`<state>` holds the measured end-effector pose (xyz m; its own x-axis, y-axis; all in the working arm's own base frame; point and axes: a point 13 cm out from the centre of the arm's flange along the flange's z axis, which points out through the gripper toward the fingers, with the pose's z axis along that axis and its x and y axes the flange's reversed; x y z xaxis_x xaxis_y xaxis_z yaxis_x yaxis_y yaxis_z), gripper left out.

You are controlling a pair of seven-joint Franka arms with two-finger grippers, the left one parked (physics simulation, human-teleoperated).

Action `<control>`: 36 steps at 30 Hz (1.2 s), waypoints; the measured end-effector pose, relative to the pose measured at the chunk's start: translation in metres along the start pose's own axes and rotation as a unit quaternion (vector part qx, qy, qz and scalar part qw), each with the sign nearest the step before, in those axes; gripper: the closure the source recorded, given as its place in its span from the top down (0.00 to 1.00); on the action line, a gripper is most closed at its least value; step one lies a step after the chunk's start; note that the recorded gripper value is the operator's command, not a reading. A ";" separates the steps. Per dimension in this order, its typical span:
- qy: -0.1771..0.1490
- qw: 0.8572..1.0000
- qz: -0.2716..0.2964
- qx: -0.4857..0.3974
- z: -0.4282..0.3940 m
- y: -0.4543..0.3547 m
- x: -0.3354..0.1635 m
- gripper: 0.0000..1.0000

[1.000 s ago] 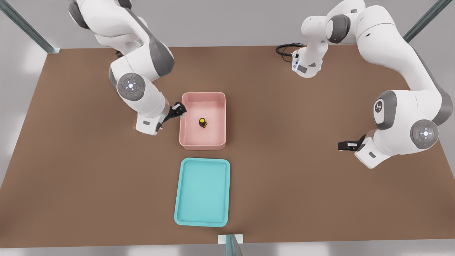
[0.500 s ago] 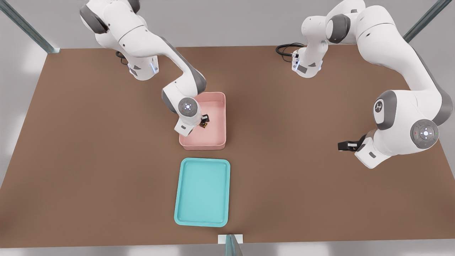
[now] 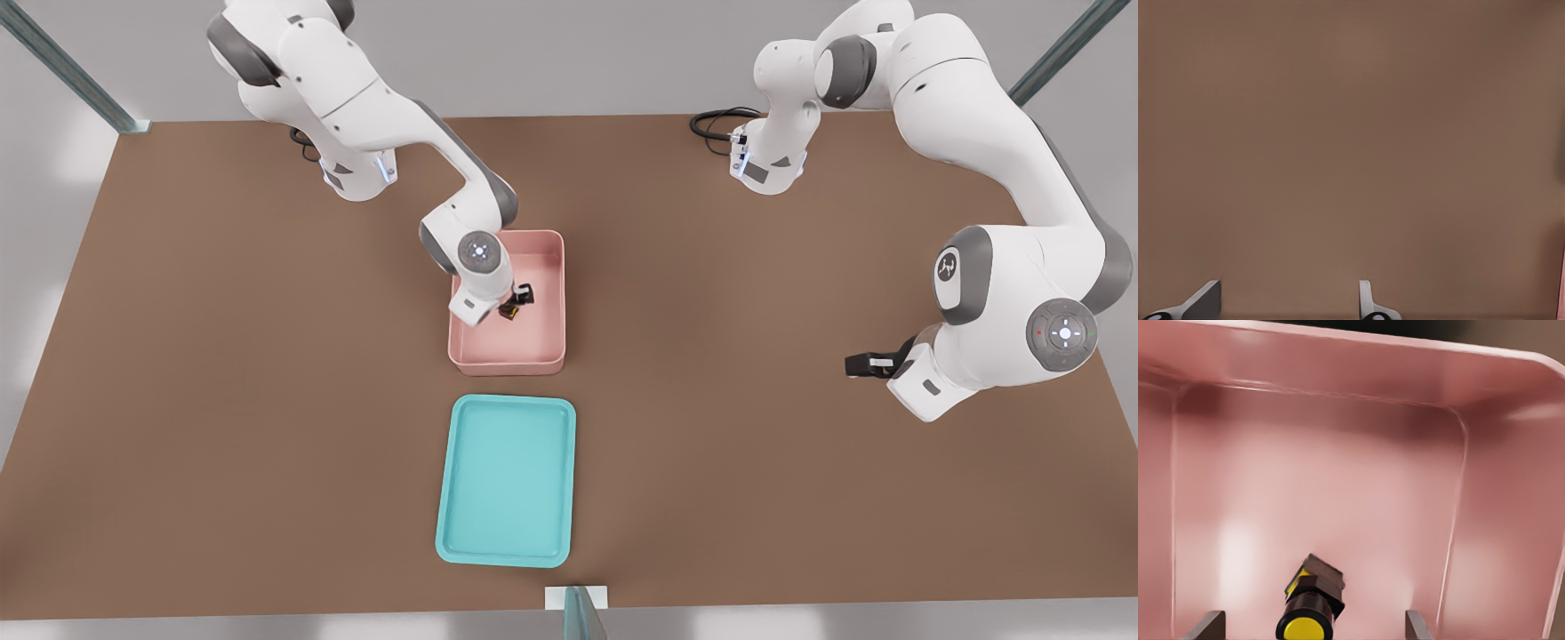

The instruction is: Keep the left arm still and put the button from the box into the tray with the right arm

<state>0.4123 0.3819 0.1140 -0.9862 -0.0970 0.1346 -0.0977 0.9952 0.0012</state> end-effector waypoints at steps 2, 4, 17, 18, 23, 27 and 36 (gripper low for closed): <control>-0.005 1.000 0.002 0.000 0.016 -0.005 0.008 1.00; -0.013 1.000 0.003 -0.001 0.029 -0.009 0.014 1.00; -0.061 0.997 0.000 -0.042 0.039 0.024 0.024 1.00; -0.062 0.997 0.003 -0.043 0.039 0.024 0.023 1.00; -0.066 0.997 0.011 -0.042 0.041 0.019 0.017 1.00; -0.070 0.997 0.004 -0.036 0.042 0.017 0.017 1.00; -0.069 0.997 -0.005 -0.022 0.049 0.009 0.024 1.00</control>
<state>0.3812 0.3884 0.0683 -0.9944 -0.1053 -0.0032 -0.1054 0.9934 0.0456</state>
